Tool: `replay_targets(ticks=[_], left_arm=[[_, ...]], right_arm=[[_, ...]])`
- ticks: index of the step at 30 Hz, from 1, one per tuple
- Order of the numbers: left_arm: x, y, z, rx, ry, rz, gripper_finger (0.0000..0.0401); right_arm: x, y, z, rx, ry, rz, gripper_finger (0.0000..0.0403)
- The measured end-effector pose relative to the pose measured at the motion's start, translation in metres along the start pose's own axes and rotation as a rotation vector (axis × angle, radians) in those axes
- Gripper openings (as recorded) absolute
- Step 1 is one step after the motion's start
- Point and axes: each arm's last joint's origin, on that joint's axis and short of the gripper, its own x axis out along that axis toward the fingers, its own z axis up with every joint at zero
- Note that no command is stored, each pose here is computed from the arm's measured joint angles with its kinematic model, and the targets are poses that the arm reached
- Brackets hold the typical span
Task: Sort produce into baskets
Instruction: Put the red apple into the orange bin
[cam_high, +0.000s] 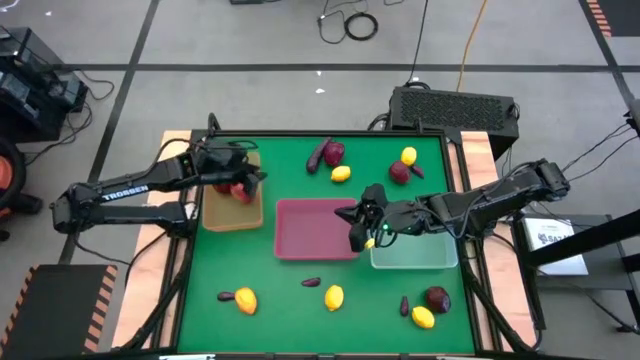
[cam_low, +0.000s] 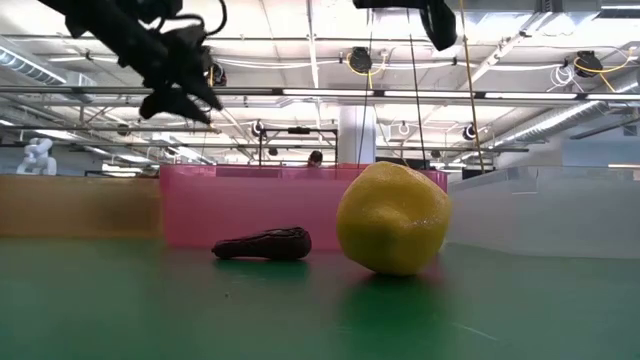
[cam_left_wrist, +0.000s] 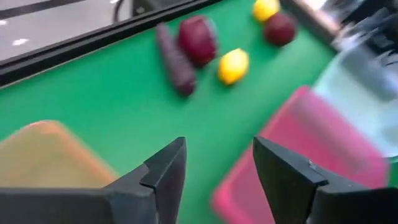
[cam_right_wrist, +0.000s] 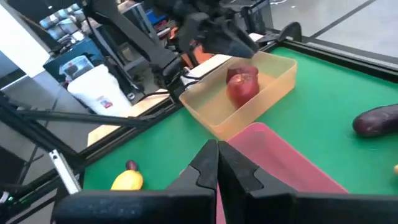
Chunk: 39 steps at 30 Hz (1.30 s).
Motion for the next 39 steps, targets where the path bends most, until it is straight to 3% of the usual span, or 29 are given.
replay_targets(ticks=[5, 8, 11, 20, 28, 33, 39], left_arm=[[0.008, -0.023, -0.003, -0.009, -0.033, -0.085, 0.0194], [0.019, -0.032, -0.010, 0.010, 0.008, -0.086, 0.0194], [0.035, -0.039, -0.018, -0.043, 0.053, -0.063, 0.0194], [0.102, -0.053, -0.020, -0.188, -0.029, -0.107, 0.0194], [0.137, -0.055, 0.041, -0.284, -0.090, -0.042, 0.0194], [0.130, -0.068, 0.082, -0.177, -0.131, -0.038, 0.0194], [0.126, -0.067, 0.090, -0.068, -0.087, -0.006, 0.0194]], right_arm=[[0.010, -0.023, 0.011, -0.005, -0.001, -0.110, 0.0000], [0.017, -0.045, 0.021, -0.018, 0.004, -0.197, 0.0000], [0.023, -0.070, 0.030, -0.032, 0.034, -0.294, 0.0000], [0.027, -0.144, 0.053, -0.181, 0.271, -0.357, 0.0019], [0.009, -0.207, 0.065, -0.193, 0.472, -0.441, 0.0087], [-0.004, -0.233, 0.067, -0.149, 0.556, -0.530, 0.0147], [-0.005, -0.248, 0.066, 0.001, 0.548, -0.614, 0.0233]])
